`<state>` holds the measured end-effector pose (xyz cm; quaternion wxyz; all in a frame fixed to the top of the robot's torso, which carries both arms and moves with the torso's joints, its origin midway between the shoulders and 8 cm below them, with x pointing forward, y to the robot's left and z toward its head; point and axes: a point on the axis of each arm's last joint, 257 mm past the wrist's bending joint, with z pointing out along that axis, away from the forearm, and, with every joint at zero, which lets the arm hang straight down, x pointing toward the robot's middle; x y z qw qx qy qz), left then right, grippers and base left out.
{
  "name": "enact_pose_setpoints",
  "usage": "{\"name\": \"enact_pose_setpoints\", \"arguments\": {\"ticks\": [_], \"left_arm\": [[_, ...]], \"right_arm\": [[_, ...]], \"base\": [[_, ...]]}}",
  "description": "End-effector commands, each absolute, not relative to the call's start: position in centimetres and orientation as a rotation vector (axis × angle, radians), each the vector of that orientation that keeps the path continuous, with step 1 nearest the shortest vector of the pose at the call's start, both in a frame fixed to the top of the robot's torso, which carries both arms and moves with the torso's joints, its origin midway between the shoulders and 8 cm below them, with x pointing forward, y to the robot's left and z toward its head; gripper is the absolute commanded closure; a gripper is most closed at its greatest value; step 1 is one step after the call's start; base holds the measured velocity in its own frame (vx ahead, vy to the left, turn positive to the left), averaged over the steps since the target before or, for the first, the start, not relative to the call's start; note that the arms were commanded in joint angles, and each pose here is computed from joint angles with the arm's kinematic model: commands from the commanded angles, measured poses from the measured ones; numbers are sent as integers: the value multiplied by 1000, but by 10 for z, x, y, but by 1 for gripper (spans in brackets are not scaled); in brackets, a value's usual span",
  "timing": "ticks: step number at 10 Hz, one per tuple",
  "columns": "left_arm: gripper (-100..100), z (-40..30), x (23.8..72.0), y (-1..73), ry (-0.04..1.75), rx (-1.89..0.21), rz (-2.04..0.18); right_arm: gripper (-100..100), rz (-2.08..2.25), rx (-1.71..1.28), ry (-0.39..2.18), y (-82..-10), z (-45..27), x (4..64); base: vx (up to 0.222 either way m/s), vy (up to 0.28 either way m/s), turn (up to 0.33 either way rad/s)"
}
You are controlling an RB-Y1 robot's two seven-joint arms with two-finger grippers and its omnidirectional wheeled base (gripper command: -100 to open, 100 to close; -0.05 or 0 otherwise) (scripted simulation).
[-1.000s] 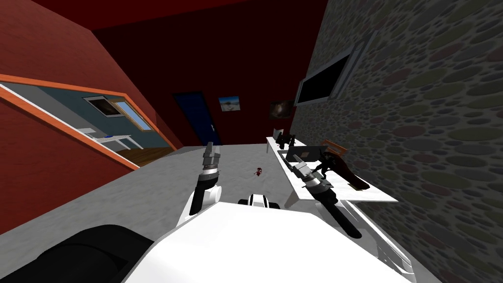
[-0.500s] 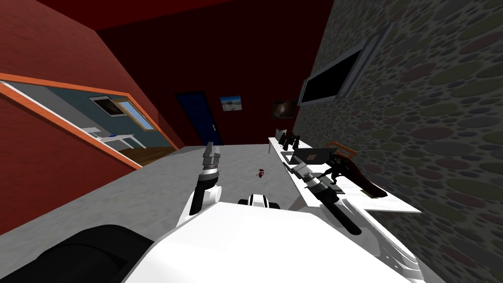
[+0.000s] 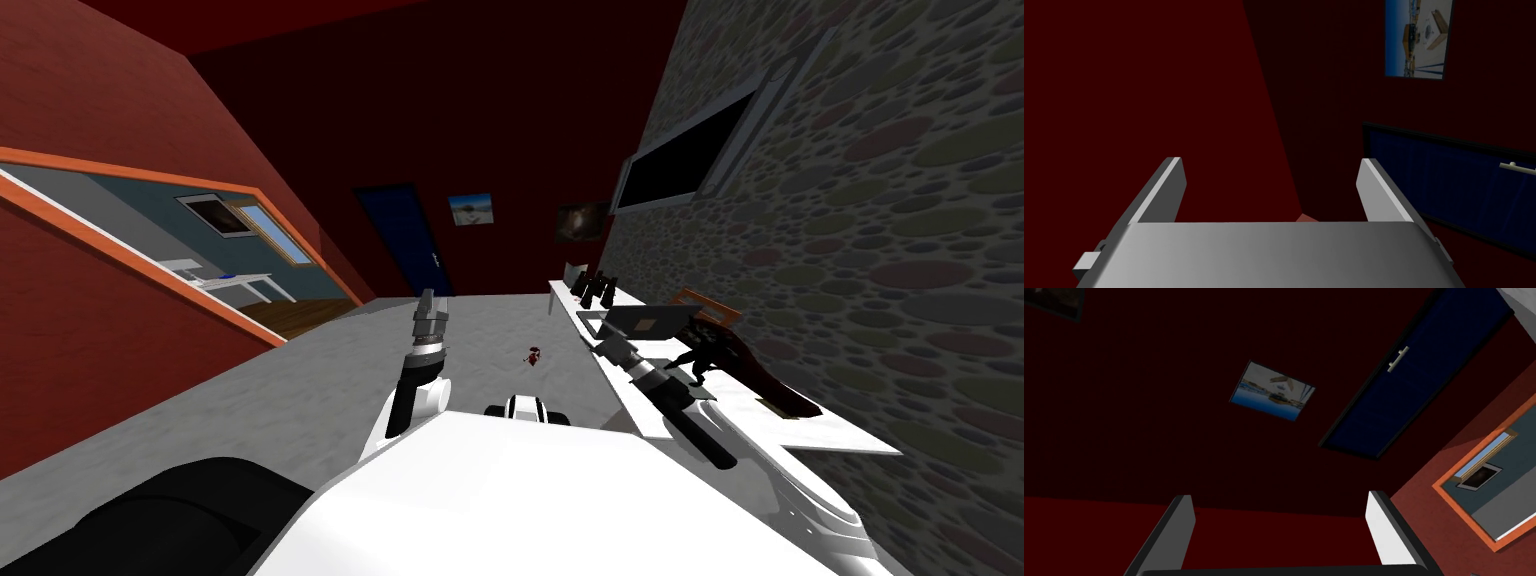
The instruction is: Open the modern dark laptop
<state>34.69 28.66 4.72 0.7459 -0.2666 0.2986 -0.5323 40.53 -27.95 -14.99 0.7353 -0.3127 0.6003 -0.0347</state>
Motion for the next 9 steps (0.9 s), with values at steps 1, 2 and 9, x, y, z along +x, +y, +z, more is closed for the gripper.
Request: {"name": "enact_pose_setpoints", "arguments": {"ticks": [1,2,9], "left_arm": [[0,47,347,287,654,-584,-1165],[0,47,347,287,654,-584,-1165],[0,47,347,287,654,-583,-1165]], "right_arm": [[-100,-257,-843,1339,-308,-170,413],[-100,-270,-858,1336,-308,-171,413],[-100,-661,-1199,1321,-384,-197,431]], "base": [[118,42,-29],[83,27,-8],[90,-11,-51]]}}
